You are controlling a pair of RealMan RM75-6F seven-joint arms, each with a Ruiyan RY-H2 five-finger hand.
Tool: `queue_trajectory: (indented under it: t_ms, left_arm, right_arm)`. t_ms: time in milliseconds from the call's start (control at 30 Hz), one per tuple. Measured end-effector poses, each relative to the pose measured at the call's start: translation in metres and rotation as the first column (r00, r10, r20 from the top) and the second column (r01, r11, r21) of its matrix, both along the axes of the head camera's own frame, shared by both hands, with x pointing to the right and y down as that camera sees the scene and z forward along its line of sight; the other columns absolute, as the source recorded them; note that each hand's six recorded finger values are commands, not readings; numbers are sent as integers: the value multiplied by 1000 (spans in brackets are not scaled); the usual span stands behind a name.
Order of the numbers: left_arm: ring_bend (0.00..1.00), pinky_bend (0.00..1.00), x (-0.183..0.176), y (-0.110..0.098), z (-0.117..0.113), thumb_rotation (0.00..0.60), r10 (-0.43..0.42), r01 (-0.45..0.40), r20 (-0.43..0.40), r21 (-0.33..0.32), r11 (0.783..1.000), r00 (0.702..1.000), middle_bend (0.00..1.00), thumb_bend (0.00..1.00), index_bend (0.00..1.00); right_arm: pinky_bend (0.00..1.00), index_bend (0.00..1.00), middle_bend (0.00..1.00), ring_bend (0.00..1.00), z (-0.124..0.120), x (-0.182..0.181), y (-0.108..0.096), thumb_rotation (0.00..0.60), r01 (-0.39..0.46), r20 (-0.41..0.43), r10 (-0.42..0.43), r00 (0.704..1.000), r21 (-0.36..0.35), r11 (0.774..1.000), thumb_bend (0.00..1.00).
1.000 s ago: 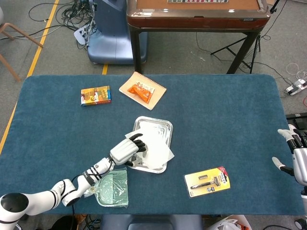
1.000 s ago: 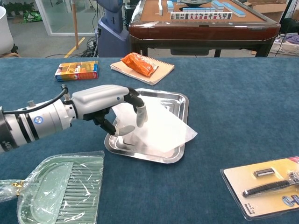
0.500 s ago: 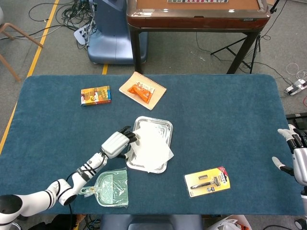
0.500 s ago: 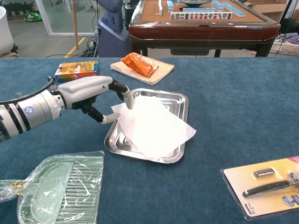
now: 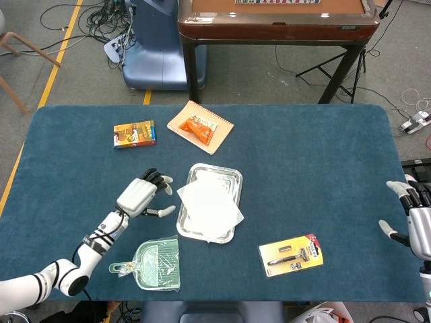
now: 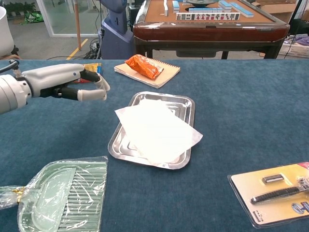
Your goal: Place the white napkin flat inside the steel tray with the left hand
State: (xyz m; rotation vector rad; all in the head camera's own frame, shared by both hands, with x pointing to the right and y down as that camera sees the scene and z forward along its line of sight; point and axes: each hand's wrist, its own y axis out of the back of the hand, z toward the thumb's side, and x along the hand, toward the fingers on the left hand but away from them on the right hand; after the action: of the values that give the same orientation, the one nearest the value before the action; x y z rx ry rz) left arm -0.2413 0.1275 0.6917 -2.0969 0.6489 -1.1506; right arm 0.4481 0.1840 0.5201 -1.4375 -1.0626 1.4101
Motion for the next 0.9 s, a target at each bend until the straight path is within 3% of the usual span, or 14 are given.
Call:
queue_trajectory:
  t_ms: [100, 167, 200, 300, 400, 467, 600, 900]
  left_arm:
    - [58, 0, -2, 6, 2, 0, 12, -11, 29, -34, 999, 1000, 114, 77, 334]
    - [179, 70, -2, 8, 2, 0, 34, -33, 54, -27, 999, 998, 208, 76, 323]
    - [246, 144, -2, 8, 1, 0, 45, -44, 64, -17, 999, 997, 271, 76, 321]
    - [489, 499, -1, 5, -2, 0, 77, -80, 86, 38, 996, 993, 539, 76, 321]
    - [735, 767, 0, 1, -6, 0, 104, -112, 96, 87, 990, 990, 824, 76, 330]
    - [861, 910, 1, 0, -8, 0, 126, -136, 102, 97, 986, 987, 954, 76, 335]
    - [994, 1000, 0, 2, -4, 0, 167, -176, 128, 63, 982, 978, 1000, 72, 319]
    - [1000, 1000, -8, 10, 8, 0, 228, -214, 229, -86, 973, 946, 1000, 58, 241]
  right_arm:
    - [183, 233, 243, 143, -1, -1, 0, 600, 3, 1, -3, 1000, 3, 1000, 153]
    - [183, 233, 243, 143, -2, -1, 1, 600, 4, 1, -4, 1000, 5, 1000, 153]
    - [183, 233, 243, 143, -3, 0, 1, 600, 3, 0, -3, 1000, 6, 1000, 153]
    - [183, 233, 243, 143, -4, 1, 3, 600, -1, 1, 1, 1000, 10, 1000, 153]
    - [183, 233, 243, 143, -5, 3, 5, 600, -7, 2, 7, 1000, 12, 1000, 154]
    - [183, 233, 243, 143, -5, 4, 6, 600, -9, 3, 9, 1000, 12, 1000, 154]
    - [183, 233, 243, 143, -5, 4, 6, 600, -9, 7, 9, 1000, 13, 1000, 153]
    - [183, 233, 243, 143, -3, 5, 8, 600, -11, 14, 11, 1000, 12, 1000, 154]
